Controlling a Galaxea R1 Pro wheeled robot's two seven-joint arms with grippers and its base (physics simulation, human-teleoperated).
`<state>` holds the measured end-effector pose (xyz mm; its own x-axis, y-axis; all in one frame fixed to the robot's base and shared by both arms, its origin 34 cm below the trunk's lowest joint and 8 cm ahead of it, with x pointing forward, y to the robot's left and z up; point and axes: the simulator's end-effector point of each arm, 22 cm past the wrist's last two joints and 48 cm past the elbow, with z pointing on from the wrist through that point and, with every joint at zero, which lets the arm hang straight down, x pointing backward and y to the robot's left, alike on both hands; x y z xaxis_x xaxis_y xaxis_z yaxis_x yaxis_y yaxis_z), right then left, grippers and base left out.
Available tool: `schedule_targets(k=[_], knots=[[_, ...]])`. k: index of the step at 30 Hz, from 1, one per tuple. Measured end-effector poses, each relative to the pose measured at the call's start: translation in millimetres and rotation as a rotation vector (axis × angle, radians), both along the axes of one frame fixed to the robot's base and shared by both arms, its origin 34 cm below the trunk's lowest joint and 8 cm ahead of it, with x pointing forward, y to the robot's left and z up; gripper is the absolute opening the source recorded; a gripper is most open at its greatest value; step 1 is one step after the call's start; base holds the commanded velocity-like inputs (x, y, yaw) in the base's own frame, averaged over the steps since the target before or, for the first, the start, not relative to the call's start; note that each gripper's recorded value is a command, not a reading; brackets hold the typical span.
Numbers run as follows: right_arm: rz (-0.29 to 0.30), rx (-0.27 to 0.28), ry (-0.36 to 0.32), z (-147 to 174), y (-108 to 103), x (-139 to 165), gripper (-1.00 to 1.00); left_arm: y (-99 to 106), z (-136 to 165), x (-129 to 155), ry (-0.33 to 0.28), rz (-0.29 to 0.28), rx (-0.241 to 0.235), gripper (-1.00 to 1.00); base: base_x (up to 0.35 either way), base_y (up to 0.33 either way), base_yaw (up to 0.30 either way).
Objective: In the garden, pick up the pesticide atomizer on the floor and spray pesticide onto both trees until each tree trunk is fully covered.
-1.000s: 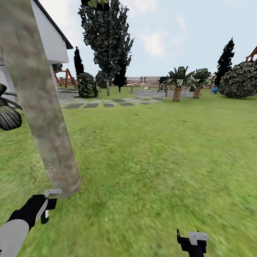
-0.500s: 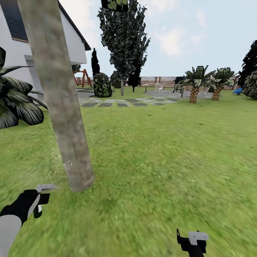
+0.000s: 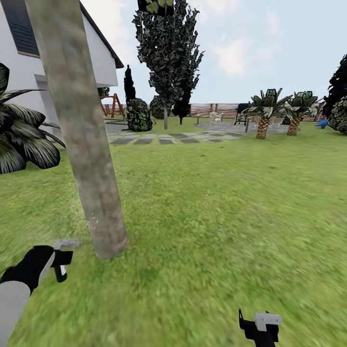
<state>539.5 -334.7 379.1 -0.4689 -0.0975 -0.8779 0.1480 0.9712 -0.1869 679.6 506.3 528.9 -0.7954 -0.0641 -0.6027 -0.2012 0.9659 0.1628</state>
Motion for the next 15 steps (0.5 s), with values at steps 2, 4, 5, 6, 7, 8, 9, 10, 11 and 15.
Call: schedule_targets(k=[2,4,5,6,7,8,9,10,11,15], knots=[[0.0,0.0,0.001,0,0,0,1.0,-30,-1,11,-0.005,-0.049,-0.008,-1.0,0.0,0.0,0.0],[0.0,0.0,0.001,0,0,0,1.0,-39,9,18,-0.008,-0.067,0.003,-1.0,0.0,0.0,0.0],[0.0,0.0,0.001,0,0,0,1.0,-39,13,19,-0.005,-0.068,0.008,-1.0,0.0,0.0,0.0],[0.0,0.0,0.001,0,0,0,1.0,-37,18,19,-0.002,-0.065,0.014,-1.0,0.0,0.0,0.0],[0.0,0.0,0.001,0,0,0,1.0,-25,26,18,-0.002,-0.055,0.034,-1.0,0.0,0.0,0.0],[0.001,0.0,0.001,0,0,0,1.0,-9,34,16,-0.004,-0.039,0.052,-1.0,0.0,0.0,0.0],[0.0,0.0,0.001,0,0,0,1.0,1,39,14,-0.006,-0.027,0.058,-1.0,0.0,0.0,0.0],[0.0,0.0,0.001,0,0,0,1.0,8,43,13,-0.01,-0.021,0.063,-1.0,0.0,0.0,0.0],[0.0,0.0,0.001,0,0,0,1.0,7,45,15,-0.015,-0.024,0.054,-1.0,0.0,0.0,0.0],[0.0,0.0,0.001,0,0,0,1.0,-63,56,36,-0.04,-0.162,-0.04,-1.0,0.0,0.0,0.0]])
